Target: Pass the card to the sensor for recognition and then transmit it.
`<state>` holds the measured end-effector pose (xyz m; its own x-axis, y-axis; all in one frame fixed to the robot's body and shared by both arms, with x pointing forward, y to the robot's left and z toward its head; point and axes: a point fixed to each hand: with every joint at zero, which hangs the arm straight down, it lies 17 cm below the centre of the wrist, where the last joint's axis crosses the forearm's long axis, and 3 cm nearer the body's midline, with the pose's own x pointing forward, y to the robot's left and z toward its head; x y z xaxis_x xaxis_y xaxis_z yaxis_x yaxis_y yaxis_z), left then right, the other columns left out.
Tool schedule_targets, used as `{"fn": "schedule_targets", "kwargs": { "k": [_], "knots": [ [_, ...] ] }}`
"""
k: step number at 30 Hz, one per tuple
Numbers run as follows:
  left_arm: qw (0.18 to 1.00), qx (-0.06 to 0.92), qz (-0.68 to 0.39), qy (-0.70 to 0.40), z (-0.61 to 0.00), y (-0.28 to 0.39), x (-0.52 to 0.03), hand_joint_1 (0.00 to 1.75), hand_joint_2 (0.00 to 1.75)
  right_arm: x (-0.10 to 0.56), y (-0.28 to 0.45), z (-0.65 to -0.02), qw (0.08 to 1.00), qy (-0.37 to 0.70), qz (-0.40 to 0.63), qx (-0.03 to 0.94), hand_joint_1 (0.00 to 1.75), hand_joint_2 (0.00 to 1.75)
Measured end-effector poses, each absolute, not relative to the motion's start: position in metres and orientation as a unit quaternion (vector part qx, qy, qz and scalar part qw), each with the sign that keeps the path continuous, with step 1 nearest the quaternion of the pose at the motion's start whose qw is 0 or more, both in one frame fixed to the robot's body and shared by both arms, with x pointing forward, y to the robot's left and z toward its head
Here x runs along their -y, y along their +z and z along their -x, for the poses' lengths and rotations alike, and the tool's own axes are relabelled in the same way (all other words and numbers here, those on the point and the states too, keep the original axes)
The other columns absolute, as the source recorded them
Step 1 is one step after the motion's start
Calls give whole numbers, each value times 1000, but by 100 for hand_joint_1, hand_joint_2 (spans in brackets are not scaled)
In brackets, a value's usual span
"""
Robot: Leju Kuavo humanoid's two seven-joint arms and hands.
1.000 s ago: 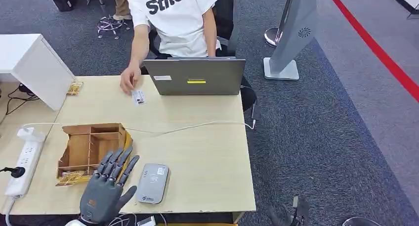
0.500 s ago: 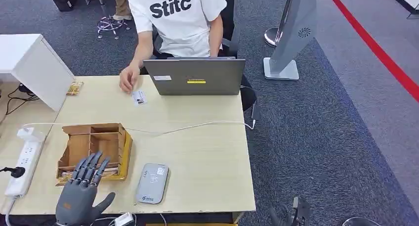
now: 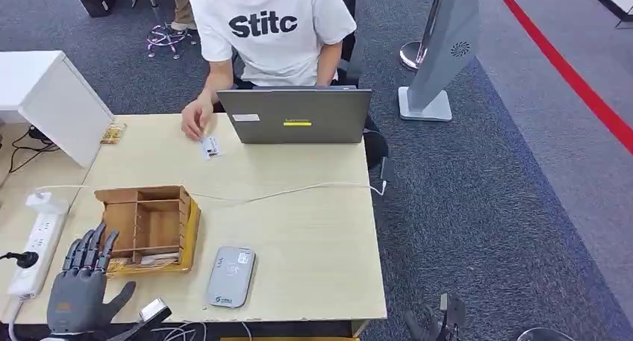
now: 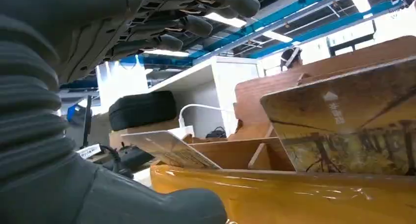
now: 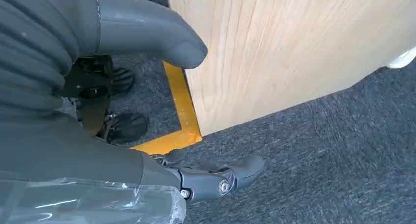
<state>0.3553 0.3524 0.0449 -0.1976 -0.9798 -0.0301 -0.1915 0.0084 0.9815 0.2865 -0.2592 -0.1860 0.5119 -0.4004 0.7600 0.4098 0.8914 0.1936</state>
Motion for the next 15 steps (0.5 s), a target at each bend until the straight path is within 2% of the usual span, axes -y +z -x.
{"fn": "schedule_targets", "kwargs": {
  "k": [15],
  "knots": [
    [389, 610, -487, -490, -366, 41, -316, 0, 175, 252, -185, -291, 872, -224, 0, 435, 0, 175]
  ]
}}
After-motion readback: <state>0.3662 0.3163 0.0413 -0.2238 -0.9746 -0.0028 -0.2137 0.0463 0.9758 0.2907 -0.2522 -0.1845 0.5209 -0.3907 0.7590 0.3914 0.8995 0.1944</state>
